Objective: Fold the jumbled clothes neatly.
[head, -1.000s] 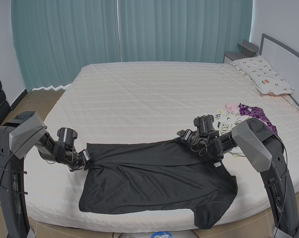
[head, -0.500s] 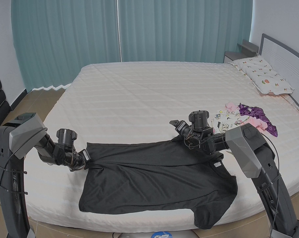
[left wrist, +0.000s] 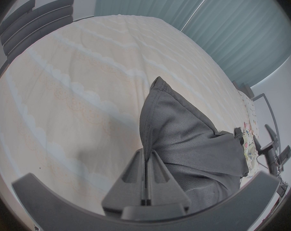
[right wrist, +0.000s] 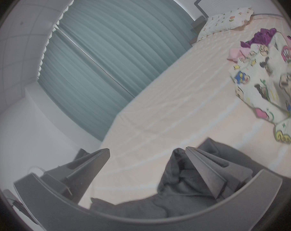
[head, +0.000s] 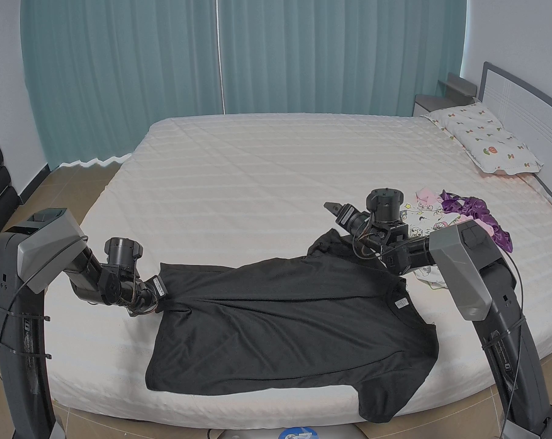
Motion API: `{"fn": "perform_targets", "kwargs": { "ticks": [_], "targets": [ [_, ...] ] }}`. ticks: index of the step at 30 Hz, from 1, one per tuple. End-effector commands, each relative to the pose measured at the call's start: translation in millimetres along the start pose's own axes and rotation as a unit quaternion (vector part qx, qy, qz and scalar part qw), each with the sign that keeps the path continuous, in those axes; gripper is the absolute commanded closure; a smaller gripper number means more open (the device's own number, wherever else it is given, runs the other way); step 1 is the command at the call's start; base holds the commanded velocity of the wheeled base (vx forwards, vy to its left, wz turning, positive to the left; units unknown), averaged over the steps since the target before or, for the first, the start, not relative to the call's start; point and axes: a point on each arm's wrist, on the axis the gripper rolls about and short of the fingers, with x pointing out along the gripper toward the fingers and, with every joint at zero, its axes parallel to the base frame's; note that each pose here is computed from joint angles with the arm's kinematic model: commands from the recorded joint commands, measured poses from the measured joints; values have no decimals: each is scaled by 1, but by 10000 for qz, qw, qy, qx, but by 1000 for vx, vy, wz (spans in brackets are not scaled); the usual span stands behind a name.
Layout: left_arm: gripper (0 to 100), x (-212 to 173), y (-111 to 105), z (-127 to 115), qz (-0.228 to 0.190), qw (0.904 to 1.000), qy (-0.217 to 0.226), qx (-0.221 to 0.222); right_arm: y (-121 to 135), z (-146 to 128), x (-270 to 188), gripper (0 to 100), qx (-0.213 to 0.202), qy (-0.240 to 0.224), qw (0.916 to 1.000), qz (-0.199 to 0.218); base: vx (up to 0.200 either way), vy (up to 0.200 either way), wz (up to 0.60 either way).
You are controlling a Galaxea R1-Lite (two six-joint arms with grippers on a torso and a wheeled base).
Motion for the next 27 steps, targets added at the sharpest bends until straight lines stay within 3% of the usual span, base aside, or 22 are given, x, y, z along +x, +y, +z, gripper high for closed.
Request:
{"fn": "perform_targets", "kwargs": {
  "ticks": [1, 5, 12, 22, 23, 27],
  "targets": [
    [100, 1, 1, -1, 7, 10000, 14, -7, -23, -20, 6, 0, -223, 306, 9981, -481, 0, 0, 0],
    [100, 1, 1, -1, 14, 10000, 10, 1, -26, -10, 3, 0, -290, 160, 9968, -728, 0, 0, 0],
    [100, 0, 0, 0, 3, 10000, 8, -14, -35, 31, -17, 0, -222, -51, 9947, -1006, 0, 0, 0],
    [100, -8, -4, 6, -124, 9994, -72, -321, -65, 25, -44, 0, -220, 382, 9872, -1535, 0, 0, 0],
    [0, -8, -4, 5, -120, 9994, -66, -322, -65, 25, -44, 0, -220, 382, 9872, -1535, 0, 0, 0],
    [0, -9, -6, 8, -158, 9992, -112, -346, -66, 23, -48, 0, -220, 369, 9875, -1516, 0, 0, 0]
  ]
}}
